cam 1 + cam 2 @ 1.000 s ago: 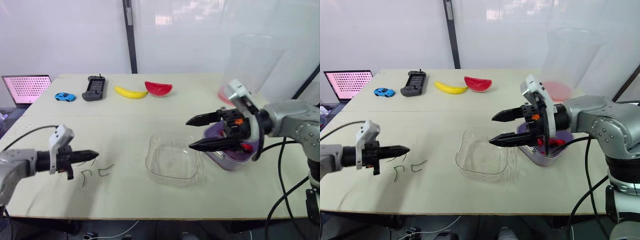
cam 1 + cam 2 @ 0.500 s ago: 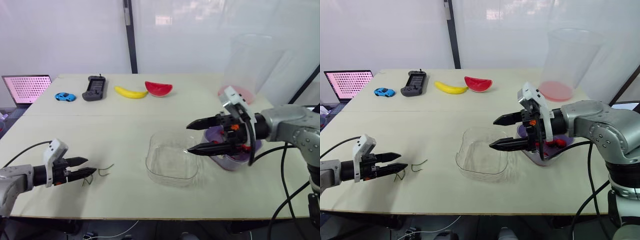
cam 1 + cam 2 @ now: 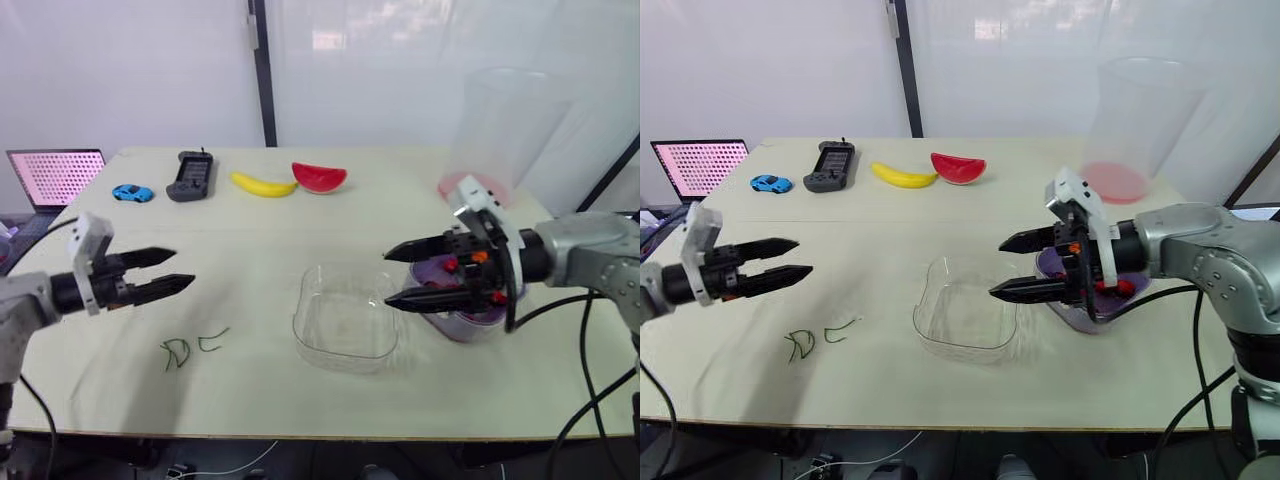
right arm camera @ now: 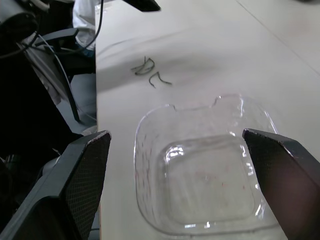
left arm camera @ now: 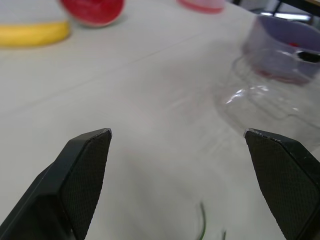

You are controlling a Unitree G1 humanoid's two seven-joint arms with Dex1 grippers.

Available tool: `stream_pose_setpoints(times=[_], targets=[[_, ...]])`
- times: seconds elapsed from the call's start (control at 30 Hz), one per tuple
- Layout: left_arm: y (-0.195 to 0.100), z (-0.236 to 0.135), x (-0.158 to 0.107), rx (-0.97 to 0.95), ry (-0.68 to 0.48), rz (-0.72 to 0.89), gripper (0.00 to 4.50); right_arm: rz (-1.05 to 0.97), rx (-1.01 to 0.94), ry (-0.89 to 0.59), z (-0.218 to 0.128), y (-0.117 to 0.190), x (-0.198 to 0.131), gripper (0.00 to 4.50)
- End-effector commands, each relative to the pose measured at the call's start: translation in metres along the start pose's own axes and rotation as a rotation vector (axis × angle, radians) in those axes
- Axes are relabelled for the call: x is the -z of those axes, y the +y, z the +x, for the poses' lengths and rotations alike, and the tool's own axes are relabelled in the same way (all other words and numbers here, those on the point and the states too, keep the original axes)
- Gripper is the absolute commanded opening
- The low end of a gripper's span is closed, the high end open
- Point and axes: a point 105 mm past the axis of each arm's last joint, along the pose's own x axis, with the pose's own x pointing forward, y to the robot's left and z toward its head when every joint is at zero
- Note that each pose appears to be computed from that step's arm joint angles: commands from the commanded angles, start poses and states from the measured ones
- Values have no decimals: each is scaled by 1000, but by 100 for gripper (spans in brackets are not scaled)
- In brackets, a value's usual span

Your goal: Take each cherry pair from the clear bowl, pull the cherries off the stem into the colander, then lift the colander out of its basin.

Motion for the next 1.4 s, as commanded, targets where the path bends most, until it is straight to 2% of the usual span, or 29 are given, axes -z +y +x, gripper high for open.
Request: stream_pose_setpoints(times=[0.03, 0.1, 0.17, 0.43, 0.5, 0.57, 0.8, 0.93, 1.1, 1.37, 1.4], targets=[[-37, 18, -15, 231, 38, 94, 447, -33, 70, 8, -15, 4, -5, 450], [-59, 26, -22, 371, 41, 97, 447, -24, 147, 35, -24, 1, 1, 450], [-70, 34, -31, 446, 22, 105, 447, -37, 268, 70, -37, -5, 10, 450], [-71, 58, -46, 525, -43, 136, 447, -2, 573, 243, -70, -4, 49, 450], [-70, 61, -46, 527, -50, 138, 447, 25, 642, 340, -74, -8, 60, 450], [-69, 63, -45, 528, -53, 140, 447, 76, 659, 405, -75, -10, 66, 450], [-65, 56, -46, 462, -110, 157, 447, 177, 689, 465, -60, -33, 59, 450], [-64, 51, -39, 393, -124, 166, 447, 195, 655, 483, -39, -43, 57, 450], [-70, 50, -31, 360, -131, 142, 447, 239, 680, 558, -20, -58, 78, 450], [-74, 45, -24, 318, -121, 127, 447, 279, 677, 578, -7, -63, 88, 450], [-73, 45, -23, 314, -119, 127, 450, 280, 685, 582, -7, -63, 88, 395]])
